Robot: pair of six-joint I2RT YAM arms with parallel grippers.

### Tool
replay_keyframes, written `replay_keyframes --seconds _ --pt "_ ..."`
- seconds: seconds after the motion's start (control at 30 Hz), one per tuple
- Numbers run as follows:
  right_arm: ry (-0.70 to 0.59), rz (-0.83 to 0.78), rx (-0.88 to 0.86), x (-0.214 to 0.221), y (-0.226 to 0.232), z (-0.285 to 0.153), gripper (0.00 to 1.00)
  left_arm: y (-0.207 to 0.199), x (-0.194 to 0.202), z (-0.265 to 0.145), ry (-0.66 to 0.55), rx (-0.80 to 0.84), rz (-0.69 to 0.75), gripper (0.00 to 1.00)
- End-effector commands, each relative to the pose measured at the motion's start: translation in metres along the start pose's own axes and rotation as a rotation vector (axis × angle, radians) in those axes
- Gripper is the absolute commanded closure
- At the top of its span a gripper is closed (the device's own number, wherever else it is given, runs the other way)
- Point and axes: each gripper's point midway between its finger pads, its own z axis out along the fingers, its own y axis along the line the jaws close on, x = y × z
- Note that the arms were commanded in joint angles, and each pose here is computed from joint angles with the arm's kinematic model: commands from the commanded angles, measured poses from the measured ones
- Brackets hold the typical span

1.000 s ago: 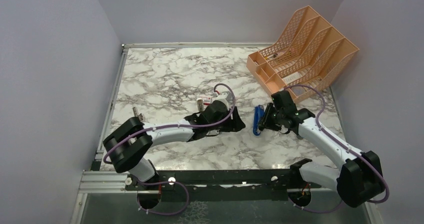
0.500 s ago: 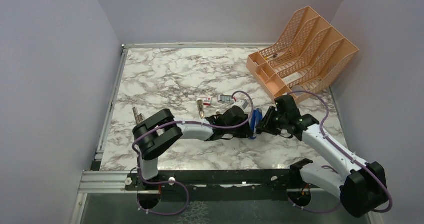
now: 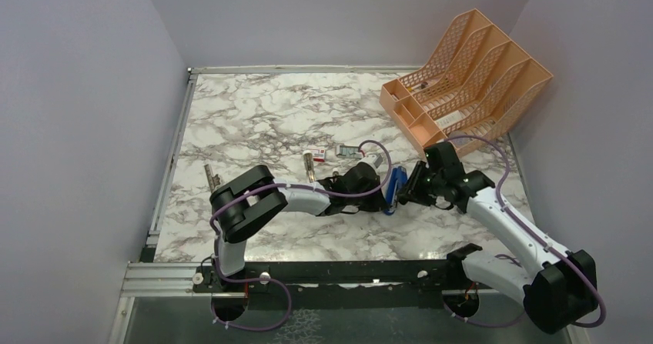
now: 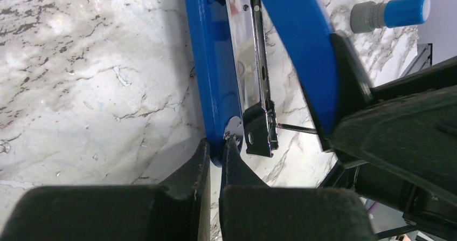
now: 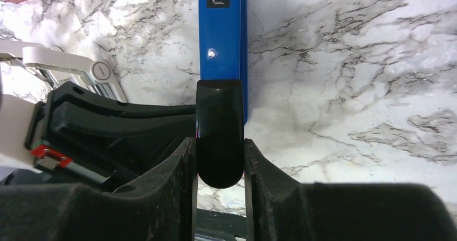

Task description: Load the staples into the stapler

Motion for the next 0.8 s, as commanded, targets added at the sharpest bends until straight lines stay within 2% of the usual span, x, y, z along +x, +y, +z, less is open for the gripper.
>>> replay_keyframes --seconds 0.0,0.27,0.37,0.53,0.77 --pt "-0.142 -0.049 -0.037 -0.045 0.029 -0.025 0.99 -0.010 0.011 0.004 0.044 0.062 0.042 1.00" --pt "-0.306 -0.134 0.160 -0.096 0.014 -0.040 0.97 -0.001 0.025 0.008 0.084 0.048 0.042 1.00" --pt "-0.360 -0.156 0.206 -0.119 0.012 -0.042 0.89 0.001 0.029 0.010 0.096 0.045 0.040 1.00" --pt "-0.385 -0.175 0.206 -0.149 0.017 -0.029 0.85 0.004 0.035 0.013 0.117 0.044 0.033 1.00" --pt "-0.356 -0.187 0.190 -0.172 0.016 0.002 0.80 0.010 0.040 0.016 0.129 0.031 0.032 1.00"
